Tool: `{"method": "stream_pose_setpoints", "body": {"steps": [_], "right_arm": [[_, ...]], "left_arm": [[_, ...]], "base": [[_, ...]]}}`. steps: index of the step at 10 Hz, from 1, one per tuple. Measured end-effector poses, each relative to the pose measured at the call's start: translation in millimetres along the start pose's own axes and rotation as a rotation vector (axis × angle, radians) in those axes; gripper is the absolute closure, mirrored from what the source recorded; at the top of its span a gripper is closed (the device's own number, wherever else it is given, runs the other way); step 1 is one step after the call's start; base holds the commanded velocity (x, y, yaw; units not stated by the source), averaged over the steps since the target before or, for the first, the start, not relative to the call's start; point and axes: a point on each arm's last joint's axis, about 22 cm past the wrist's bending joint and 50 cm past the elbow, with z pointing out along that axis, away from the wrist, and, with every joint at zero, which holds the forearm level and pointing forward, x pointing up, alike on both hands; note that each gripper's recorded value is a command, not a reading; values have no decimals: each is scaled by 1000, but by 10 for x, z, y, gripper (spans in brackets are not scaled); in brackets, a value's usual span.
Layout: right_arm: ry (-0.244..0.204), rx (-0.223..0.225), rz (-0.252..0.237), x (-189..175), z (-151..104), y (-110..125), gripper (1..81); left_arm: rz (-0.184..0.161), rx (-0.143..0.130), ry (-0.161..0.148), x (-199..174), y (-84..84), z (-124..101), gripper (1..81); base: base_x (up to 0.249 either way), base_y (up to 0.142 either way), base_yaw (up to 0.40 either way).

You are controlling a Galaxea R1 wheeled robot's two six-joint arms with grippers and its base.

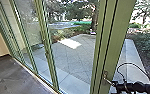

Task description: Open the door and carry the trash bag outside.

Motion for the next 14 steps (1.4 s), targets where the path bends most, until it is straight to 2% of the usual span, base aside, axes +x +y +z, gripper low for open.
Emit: {"method": "stream_pose_setpoints", "body": {"steps": [2, 5, 6, 7, 9, 10, 12, 14], "right_arm": [[-1, 61, -18, 16, 57, 35, 10], [2, 151, -118, 7, 97, 42, 10], [6, 157, -131, 24, 89, 84, 10], [13, 149, -124, 69, 97, 169, 10], [19, 142, -137, 86, 171, 187, 10], [27, 118, -140, 104, 199, 210, 10], [52, 50, -177, 145, 203, 240, 10], [63, 10, -181, 149, 270, 269, 10]], "left_arm": [[0, 0, 0, 0, 0, 0, 811], [0, 0, 0, 1, 2, 1, 811], [0, 0, 0, 1, 2, 1, 811], [0, -1, -1, 2, 5, 2, 811], [0, -6, -1, 4, 49, 13, 811], [0, -6, -1, 4, 49, 13, 811], [0, -5, -1, 4, 43, 12, 811], [0, -5, 0, 3, 42, 11, 811]], "base": [[0, 0, 0], [0, 0, 0], [0, 0, 0], [0, 0, 0], [0, 0, 0], [0, 0, 0], [0, 0, 0], [0, 0, 0]]}}
